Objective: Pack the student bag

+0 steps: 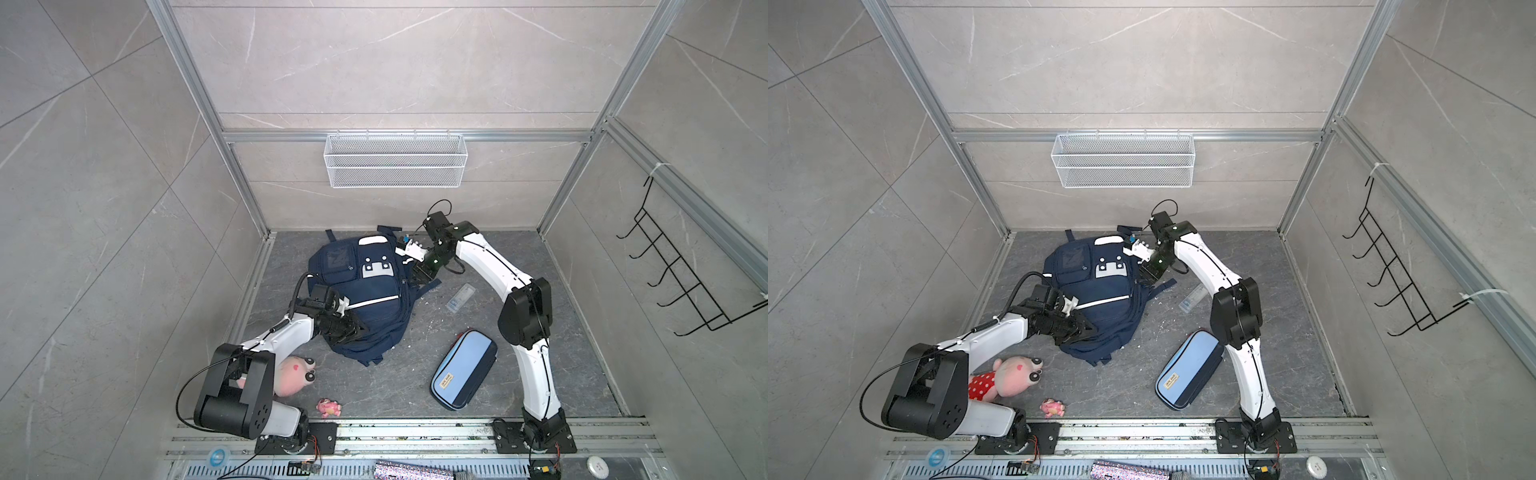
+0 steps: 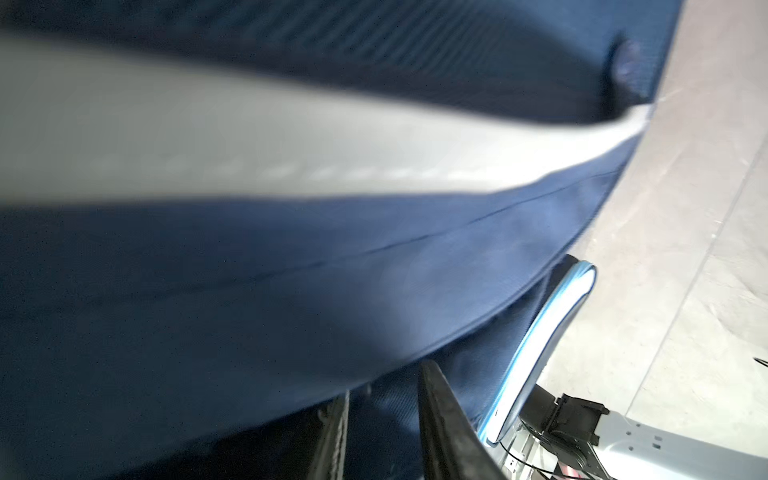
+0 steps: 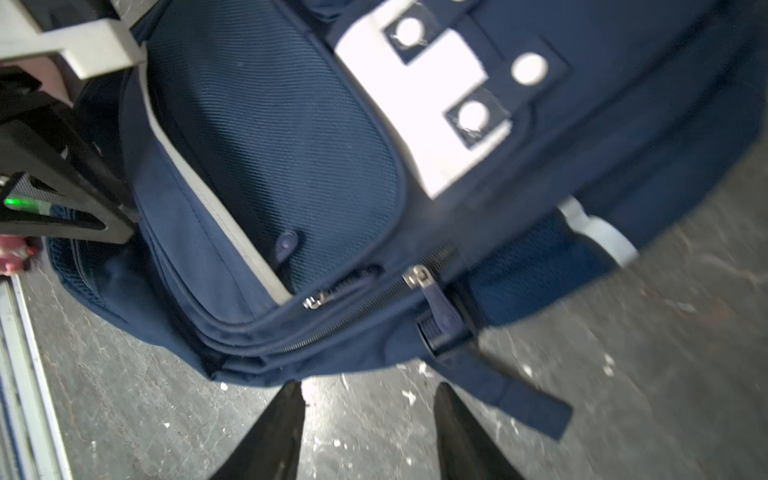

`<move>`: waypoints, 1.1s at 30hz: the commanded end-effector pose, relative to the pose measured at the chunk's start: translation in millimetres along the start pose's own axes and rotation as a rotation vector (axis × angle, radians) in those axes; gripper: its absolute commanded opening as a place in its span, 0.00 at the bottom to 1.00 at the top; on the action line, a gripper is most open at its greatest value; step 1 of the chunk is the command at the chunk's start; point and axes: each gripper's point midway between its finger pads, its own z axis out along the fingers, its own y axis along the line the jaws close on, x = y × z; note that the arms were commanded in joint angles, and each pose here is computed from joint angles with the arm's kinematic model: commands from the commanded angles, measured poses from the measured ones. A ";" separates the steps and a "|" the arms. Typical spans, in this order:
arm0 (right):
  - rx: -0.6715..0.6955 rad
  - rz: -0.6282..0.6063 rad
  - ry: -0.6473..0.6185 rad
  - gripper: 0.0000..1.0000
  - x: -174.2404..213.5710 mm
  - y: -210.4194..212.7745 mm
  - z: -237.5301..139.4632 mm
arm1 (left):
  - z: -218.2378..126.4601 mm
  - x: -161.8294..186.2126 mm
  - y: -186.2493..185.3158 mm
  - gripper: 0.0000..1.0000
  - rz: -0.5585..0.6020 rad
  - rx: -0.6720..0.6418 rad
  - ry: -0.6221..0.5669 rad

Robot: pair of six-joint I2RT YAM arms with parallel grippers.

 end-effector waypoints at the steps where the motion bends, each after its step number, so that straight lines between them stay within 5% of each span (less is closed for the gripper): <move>1: -0.017 -0.059 -0.005 0.51 -2.1 -7.6 18.4 | -5.2 7.4 10.6 0.31 -0.036 -0.064 0.005; 20: -0.063 -0.030 -0.001 0.47 12.1 -39.3 47.5 | -10.2 -3.8 -1.0 0.29 -0.019 -0.052 -0.014; 33: -0.064 -0.002 0.043 0.26 19.9 -45.0 72.1 | -15.7 -8.7 -5.8 0.24 -0.005 -0.056 -0.037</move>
